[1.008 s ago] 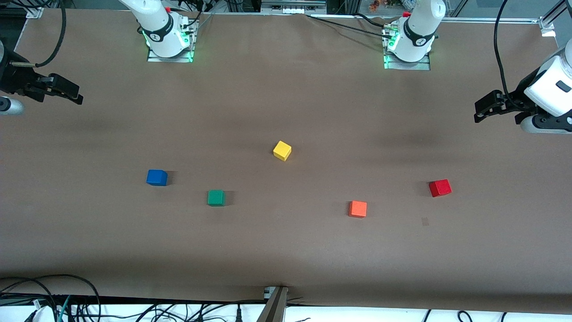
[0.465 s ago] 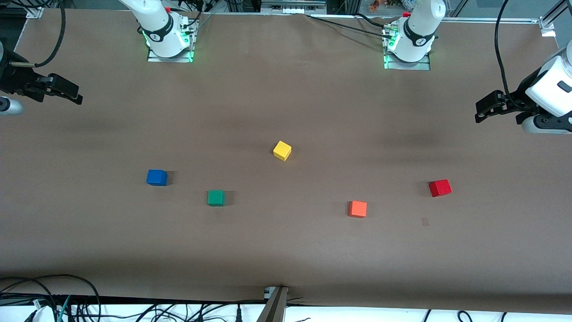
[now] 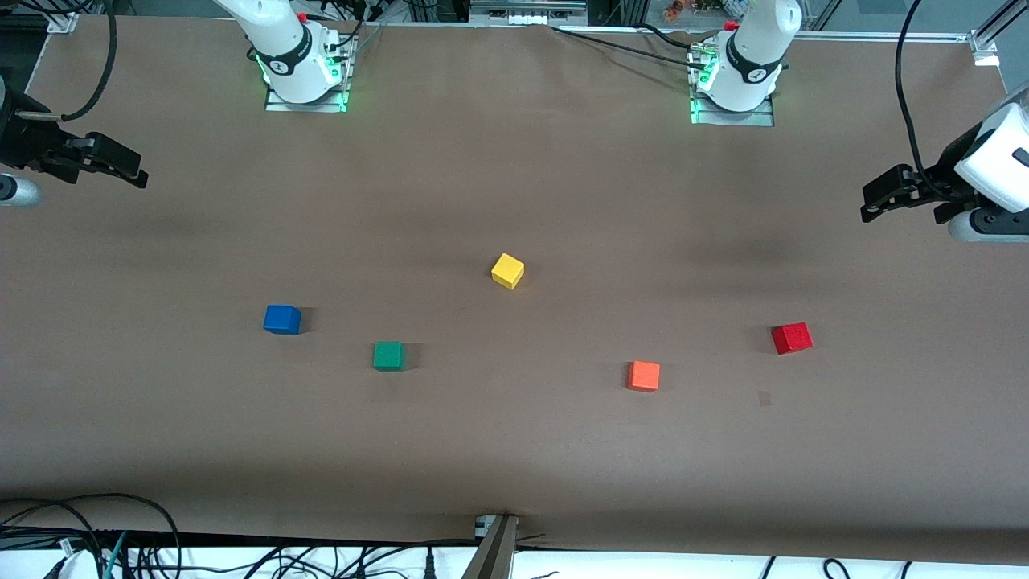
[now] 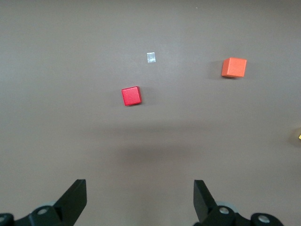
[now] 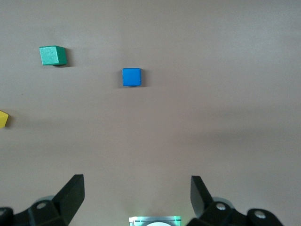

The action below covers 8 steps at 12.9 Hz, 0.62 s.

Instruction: Pass red block to right arm, stack on blue

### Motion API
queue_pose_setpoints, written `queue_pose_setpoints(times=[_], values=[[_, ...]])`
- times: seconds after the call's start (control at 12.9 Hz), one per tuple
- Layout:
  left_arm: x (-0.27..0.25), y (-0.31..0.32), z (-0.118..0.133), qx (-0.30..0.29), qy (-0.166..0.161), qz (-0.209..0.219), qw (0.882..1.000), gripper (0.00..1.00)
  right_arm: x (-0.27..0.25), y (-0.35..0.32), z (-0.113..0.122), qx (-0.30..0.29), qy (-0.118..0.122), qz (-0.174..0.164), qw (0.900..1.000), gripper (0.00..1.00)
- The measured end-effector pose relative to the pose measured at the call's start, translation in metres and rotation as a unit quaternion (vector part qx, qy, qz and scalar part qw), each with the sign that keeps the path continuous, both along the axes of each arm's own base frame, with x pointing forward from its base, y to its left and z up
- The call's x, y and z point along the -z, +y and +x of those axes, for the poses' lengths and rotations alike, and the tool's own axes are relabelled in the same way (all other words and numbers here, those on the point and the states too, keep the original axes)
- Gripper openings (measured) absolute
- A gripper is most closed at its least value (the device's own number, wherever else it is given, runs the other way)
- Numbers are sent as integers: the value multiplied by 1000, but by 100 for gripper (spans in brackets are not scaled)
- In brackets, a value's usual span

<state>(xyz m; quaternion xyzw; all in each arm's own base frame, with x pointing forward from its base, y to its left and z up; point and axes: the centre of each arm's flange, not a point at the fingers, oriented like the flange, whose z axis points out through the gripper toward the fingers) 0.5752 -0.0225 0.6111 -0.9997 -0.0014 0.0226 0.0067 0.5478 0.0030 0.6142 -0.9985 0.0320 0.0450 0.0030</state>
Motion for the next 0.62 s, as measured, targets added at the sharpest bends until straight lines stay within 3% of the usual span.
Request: queue_pose_setpoints(times=[0.62], values=[[4,11,2,-9,4,0,1000,100,0,0,0,0,0,0,1000,100]])
